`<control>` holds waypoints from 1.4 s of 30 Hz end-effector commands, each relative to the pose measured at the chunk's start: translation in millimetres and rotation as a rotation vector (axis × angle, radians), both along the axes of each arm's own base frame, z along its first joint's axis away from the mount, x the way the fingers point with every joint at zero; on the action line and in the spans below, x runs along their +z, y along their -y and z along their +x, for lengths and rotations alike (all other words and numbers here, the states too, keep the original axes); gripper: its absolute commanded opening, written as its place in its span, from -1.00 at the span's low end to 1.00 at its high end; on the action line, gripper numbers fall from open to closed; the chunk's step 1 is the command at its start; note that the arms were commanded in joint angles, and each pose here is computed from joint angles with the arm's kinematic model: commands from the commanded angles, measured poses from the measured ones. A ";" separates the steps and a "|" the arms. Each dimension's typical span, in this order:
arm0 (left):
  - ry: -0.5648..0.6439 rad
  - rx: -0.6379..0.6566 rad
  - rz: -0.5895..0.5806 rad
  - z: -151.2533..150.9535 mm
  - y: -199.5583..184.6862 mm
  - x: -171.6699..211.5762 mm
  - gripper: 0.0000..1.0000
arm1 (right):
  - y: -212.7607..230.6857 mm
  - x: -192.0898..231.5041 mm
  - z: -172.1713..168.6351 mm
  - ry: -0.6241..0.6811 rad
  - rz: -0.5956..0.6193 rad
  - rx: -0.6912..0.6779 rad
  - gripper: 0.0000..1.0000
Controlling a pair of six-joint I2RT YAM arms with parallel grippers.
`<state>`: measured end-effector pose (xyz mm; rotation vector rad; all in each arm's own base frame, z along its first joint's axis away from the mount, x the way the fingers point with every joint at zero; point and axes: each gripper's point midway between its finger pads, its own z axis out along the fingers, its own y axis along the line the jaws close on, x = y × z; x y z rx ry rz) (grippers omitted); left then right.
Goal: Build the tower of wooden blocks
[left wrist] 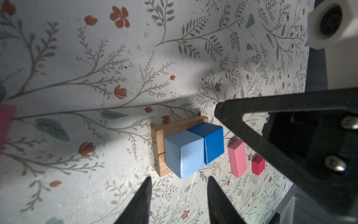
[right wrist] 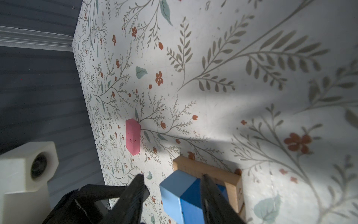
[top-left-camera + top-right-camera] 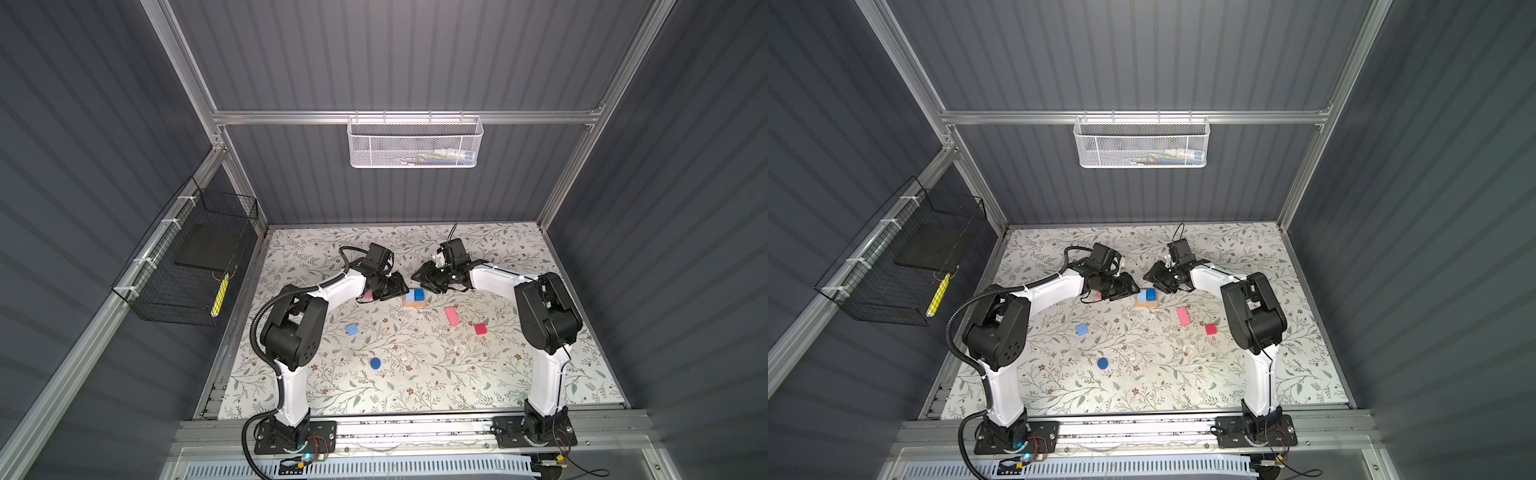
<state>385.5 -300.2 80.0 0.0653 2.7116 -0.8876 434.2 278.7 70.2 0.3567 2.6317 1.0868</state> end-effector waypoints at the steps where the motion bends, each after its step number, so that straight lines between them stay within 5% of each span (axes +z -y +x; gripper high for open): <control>1: -0.012 0.012 0.006 -0.3 -3.2 0.0 -0.06 | -4.4 -2.1 0.8 -0.013 0.002 0.012 -0.01; 35: -0.010 0.011 0.002 0.4 -2.3 1.0 -0.07 | -3.8 -4.5 -6.0 -0.034 -0.003 0.007 -0.01; 42: -0.014 0.009 -0.002 0.9 -1.1 -1.0 -0.11 | -2.6 3.1 -3.0 -0.011 -0.006 0.003 0.18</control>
